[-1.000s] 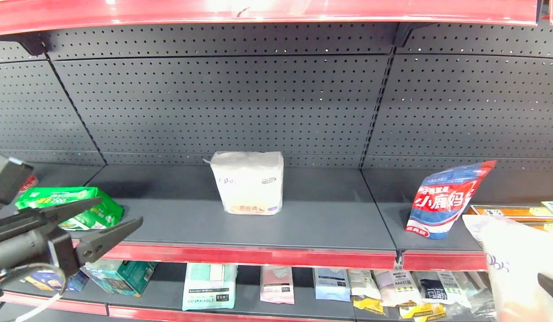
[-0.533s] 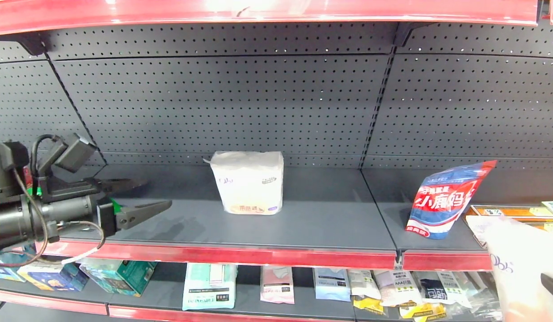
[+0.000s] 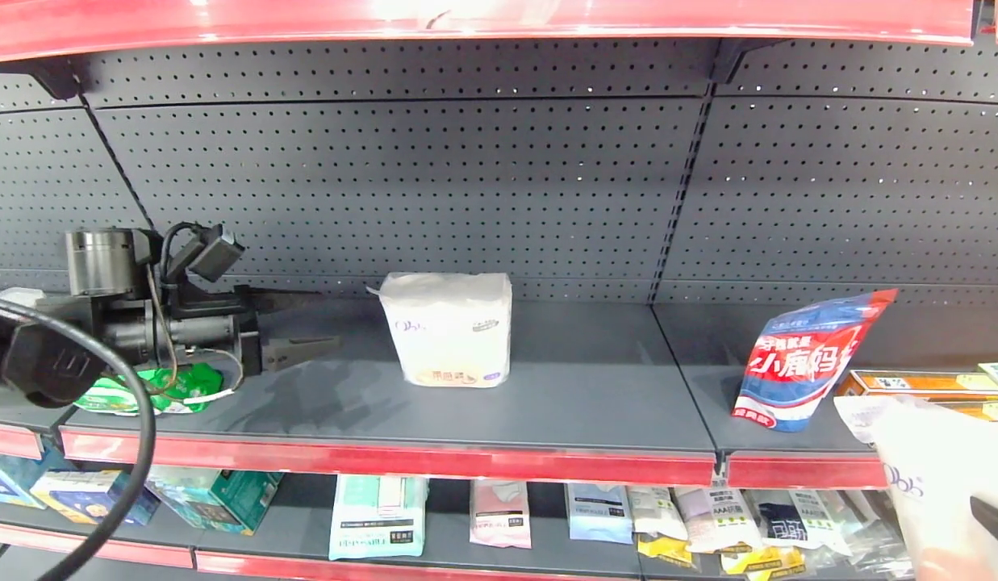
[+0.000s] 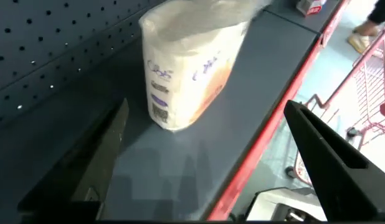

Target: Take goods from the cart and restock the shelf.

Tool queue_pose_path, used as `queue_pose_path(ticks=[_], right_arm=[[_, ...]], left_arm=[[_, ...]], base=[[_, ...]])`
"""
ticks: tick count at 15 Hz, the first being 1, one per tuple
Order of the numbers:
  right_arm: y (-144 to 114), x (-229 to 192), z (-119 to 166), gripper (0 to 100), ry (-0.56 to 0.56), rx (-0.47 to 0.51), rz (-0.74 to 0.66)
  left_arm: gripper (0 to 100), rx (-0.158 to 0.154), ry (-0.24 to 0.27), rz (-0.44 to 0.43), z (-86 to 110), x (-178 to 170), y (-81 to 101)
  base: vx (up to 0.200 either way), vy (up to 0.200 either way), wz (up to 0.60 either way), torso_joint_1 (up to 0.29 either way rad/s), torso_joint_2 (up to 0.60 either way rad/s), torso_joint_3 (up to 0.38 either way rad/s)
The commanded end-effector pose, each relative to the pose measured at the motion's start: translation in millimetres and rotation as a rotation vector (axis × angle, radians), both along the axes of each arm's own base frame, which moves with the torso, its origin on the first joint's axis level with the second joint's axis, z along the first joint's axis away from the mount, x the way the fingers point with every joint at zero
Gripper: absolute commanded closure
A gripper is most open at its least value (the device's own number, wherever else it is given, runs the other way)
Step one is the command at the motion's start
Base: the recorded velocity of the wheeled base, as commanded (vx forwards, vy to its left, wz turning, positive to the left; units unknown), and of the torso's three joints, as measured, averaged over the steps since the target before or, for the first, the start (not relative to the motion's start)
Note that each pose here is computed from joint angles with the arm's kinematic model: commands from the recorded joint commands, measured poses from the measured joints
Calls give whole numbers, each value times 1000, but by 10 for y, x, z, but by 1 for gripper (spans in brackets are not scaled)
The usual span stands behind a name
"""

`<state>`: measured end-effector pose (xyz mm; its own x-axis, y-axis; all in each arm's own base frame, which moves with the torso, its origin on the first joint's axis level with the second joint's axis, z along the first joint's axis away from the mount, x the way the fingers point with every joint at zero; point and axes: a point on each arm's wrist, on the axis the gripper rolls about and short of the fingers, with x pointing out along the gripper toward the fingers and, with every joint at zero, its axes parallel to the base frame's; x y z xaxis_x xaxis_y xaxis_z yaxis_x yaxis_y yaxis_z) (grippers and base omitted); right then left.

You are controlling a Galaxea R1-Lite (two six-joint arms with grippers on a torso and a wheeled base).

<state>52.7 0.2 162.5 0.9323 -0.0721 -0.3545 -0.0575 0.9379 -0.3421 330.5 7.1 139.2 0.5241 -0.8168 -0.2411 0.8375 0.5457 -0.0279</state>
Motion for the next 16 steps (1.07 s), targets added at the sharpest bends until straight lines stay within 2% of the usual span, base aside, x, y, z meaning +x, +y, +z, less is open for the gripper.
queue_pose_path(ticks=[1,3,6,8,13,16], right_arm=[[1,20,-2,100,11,-5,1],[-1,32,-6,100,18,-11,-10],[-4,29,-32,100,28,-25,-18],[-5,30,-19,100,24,-35,-20],[-7,25,-35,100,30,-54,-20],[-6,30,-37,100,34,-61,-17]], left_arm=[[0,-3,35,-18,-218,237,-20],[0,7,-13,-66,-273,425,-89],[0,-23,-28,-155,-284,531,-238],[0,-31,-41,-179,-302,623,-269],[0,-28,-61,-185,-350,771,-275],[0,-29,-74,-215,-370,826,-365]], base=[[0,0,0,0,0,0],[0,0,0,0,0,0],[0,0,0,0,0,0],[0,0,0,0,0,0],[0,0,0,0,0,0],[0,0,0,0,0,0]])
